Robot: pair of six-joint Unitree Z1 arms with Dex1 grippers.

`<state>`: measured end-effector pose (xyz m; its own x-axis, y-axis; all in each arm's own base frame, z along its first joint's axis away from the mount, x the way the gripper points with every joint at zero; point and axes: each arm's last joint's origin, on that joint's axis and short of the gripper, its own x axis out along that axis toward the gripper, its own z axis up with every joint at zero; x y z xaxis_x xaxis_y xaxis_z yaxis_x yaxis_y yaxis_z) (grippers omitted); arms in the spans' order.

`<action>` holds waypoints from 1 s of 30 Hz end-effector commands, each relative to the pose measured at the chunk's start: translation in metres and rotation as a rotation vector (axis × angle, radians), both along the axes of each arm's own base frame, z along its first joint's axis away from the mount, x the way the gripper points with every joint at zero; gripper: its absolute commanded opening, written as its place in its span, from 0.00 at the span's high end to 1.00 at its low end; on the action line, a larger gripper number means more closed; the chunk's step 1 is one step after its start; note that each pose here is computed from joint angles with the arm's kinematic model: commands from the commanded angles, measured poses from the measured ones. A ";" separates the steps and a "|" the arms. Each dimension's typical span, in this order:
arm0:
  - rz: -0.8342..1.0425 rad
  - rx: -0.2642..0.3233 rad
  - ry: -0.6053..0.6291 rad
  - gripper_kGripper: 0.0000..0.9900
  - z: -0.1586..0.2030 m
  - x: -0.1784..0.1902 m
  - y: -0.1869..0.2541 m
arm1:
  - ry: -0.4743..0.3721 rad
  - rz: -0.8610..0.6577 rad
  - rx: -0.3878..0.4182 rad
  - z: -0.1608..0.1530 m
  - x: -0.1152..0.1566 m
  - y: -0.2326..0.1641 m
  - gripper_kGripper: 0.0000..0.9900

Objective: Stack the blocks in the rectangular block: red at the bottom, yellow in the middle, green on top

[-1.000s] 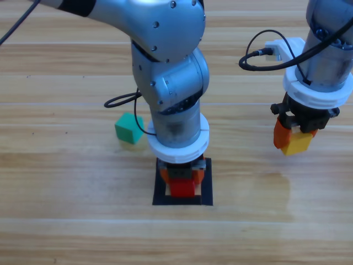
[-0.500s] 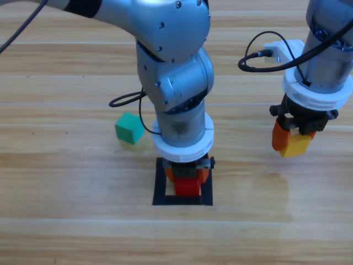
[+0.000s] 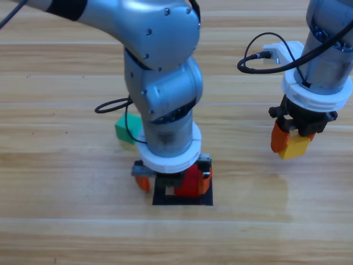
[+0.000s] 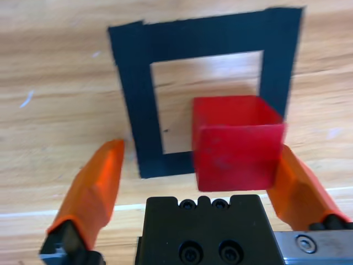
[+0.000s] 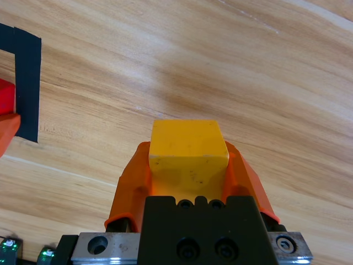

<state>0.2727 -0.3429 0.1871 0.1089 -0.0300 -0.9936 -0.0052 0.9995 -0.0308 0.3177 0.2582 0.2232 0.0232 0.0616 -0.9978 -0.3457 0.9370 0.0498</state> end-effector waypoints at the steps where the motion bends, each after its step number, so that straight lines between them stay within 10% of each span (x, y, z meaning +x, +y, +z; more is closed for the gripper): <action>1: -0.001 -0.037 -0.058 0.00 0.032 -0.006 0.012 | -0.025 -0.022 0.031 0.013 0.001 -0.015 0.77; 13: -0.055 -0.233 -0.283 0.00 0.164 -0.016 0.028 | -0.126 0.019 0.007 0.036 -0.018 0.002 0.76; 20: -0.008 -0.140 -0.493 0.00 0.222 -0.029 0.115 | -0.117 0.055 -0.025 0.062 -0.024 0.037 0.77; 30: -0.376 -0.188 -0.763 0.00 0.223 -0.062 0.195 | 0.049 -0.091 0.091 0.040 -0.021 0.087 0.77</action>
<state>0.2060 -0.1557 0.4109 0.6970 -0.3172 -0.6432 0.3317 0.9378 -0.1030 0.2994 0.3117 0.2924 0.0704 0.1479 -0.9865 -0.2323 0.9642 0.1280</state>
